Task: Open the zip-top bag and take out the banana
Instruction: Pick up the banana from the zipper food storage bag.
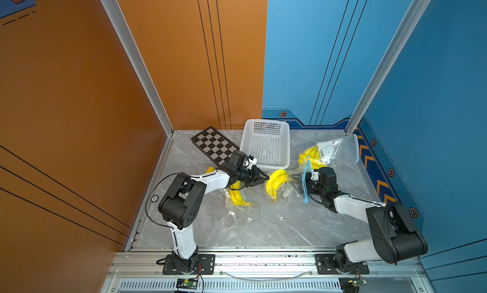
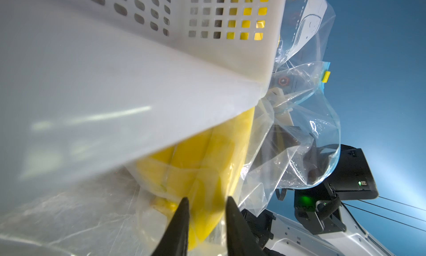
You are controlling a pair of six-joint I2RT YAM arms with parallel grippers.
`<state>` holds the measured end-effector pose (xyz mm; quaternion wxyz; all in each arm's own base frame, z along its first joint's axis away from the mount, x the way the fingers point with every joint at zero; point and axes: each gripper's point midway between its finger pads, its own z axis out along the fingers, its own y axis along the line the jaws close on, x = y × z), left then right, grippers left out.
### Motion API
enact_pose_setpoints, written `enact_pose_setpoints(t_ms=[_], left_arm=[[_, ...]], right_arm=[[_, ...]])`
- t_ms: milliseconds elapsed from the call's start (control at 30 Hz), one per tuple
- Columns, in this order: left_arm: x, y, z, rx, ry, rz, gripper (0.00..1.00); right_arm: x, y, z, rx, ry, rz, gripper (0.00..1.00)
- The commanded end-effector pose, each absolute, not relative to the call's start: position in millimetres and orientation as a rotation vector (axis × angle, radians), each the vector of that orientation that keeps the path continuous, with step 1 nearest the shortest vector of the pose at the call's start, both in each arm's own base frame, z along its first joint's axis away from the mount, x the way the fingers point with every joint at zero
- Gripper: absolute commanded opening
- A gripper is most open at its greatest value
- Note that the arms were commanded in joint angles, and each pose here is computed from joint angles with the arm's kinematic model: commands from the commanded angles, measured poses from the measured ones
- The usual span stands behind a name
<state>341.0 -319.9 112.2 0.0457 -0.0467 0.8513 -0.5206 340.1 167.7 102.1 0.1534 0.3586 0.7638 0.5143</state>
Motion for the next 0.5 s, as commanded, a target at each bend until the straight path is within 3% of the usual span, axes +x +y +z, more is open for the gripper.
enact_pose_setpoints(t_ms=[0, 100, 167, 333, 467], left_arm=[[334, -318, 101, -0.170, 2.643, -1.614, 0.17], [336, -319, 104, -0.164, 2.636, -1.627, 0.13], [337, -321, 106, -0.168, 2.640, -1.646, 0.00], [340, -324, 124, -0.109, 2.592, -1.655, 0.00], [348, -320, 169, -0.075, 2.502, -1.621, 0.00]], right_arm=[[335, 167, 98, 1.010, 2.218, 1.471, 0.42], [335, 168, 99, 0.998, 2.217, 1.478, 0.45], [334, 169, 99, 0.990, 2.221, 1.484, 0.47], [333, 170, 101, 0.968, 2.226, 1.499, 0.52], [334, 170, 108, 0.926, 2.205, 1.542, 0.54]])
